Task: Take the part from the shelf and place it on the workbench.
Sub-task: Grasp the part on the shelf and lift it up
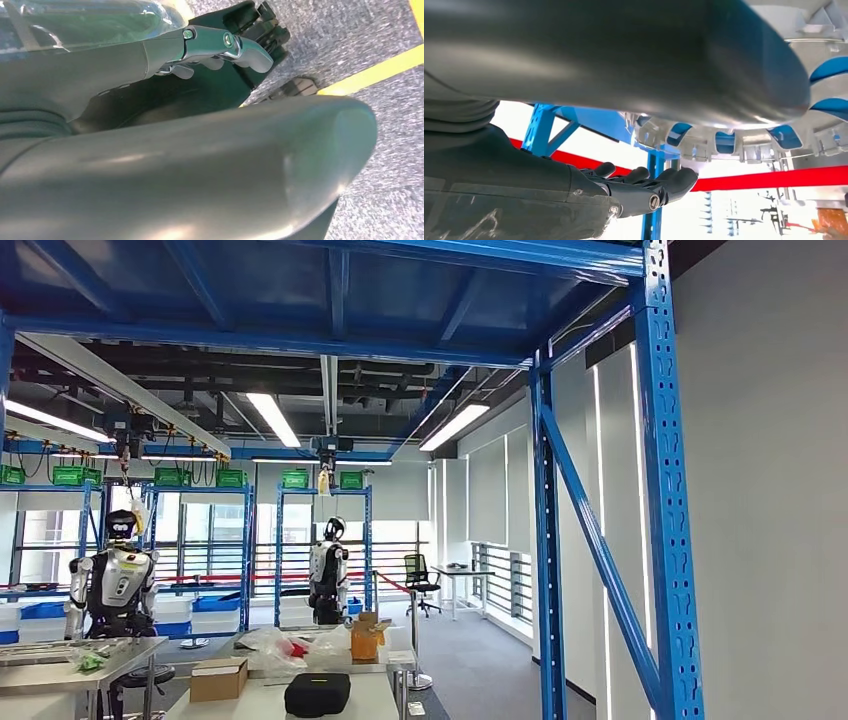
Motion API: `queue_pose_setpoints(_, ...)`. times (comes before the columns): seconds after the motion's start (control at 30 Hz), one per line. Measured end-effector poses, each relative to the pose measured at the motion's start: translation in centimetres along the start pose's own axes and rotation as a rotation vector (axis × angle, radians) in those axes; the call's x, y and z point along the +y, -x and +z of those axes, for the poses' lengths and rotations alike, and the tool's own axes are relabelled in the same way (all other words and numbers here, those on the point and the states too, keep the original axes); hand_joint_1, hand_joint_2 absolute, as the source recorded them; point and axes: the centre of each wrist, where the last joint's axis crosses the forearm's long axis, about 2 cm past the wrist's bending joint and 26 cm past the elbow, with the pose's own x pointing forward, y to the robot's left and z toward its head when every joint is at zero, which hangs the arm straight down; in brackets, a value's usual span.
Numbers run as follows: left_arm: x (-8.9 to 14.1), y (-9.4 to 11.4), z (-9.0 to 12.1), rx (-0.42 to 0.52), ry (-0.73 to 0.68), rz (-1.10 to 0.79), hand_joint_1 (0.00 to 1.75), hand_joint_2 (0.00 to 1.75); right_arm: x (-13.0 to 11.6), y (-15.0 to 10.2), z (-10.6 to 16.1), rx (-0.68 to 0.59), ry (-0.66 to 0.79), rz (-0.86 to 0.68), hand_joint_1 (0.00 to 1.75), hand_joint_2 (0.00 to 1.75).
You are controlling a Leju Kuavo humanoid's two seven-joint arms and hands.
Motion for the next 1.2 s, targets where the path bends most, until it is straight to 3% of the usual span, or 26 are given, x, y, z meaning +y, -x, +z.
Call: queue_pose_setpoints(1.2, -0.22, 0.38, 0.02, 0.01, -0.001, -0.001, 0.0, 0.0, 0.41, 0.18, 0.09, 0.004, -0.009, 0.0, 0.0, 0.0)
